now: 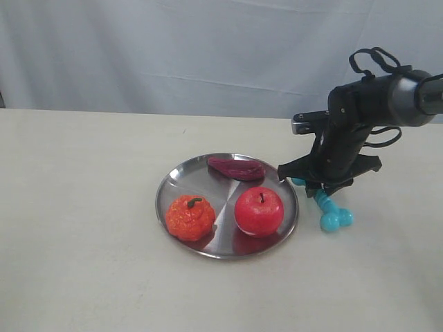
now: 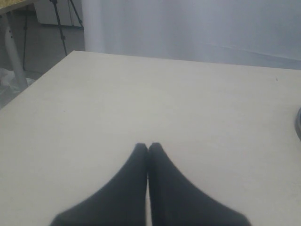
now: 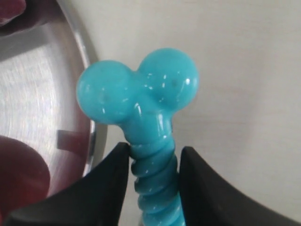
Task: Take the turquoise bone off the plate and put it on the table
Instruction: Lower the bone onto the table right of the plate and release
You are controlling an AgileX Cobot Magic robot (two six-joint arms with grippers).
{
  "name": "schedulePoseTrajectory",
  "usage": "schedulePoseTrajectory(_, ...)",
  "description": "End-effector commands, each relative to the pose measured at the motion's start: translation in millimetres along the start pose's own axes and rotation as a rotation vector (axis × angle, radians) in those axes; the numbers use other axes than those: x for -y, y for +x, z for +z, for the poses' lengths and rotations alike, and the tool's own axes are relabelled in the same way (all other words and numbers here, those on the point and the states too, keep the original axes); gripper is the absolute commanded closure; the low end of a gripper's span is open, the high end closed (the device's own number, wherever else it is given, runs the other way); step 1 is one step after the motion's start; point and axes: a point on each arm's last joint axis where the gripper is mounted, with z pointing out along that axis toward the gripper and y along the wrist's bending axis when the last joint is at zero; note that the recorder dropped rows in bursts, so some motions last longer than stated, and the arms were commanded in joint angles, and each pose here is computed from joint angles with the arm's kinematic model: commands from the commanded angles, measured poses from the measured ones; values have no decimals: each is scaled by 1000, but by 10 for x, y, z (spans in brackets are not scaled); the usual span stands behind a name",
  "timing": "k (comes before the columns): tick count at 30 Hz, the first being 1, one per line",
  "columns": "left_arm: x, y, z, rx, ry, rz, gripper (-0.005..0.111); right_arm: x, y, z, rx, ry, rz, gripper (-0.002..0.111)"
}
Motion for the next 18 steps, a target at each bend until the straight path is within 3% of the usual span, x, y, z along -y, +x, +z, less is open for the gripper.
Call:
schedulePoseTrajectory(1, 4, 7, 3, 1, 7, 1, 107, 30, -13, -4, 10, 4, -9, 64)
schedulePoseTrajectory(18, 4, 7, 3, 1, 7, 1, 107, 41, -26, -113, 18, 6, 6, 65)
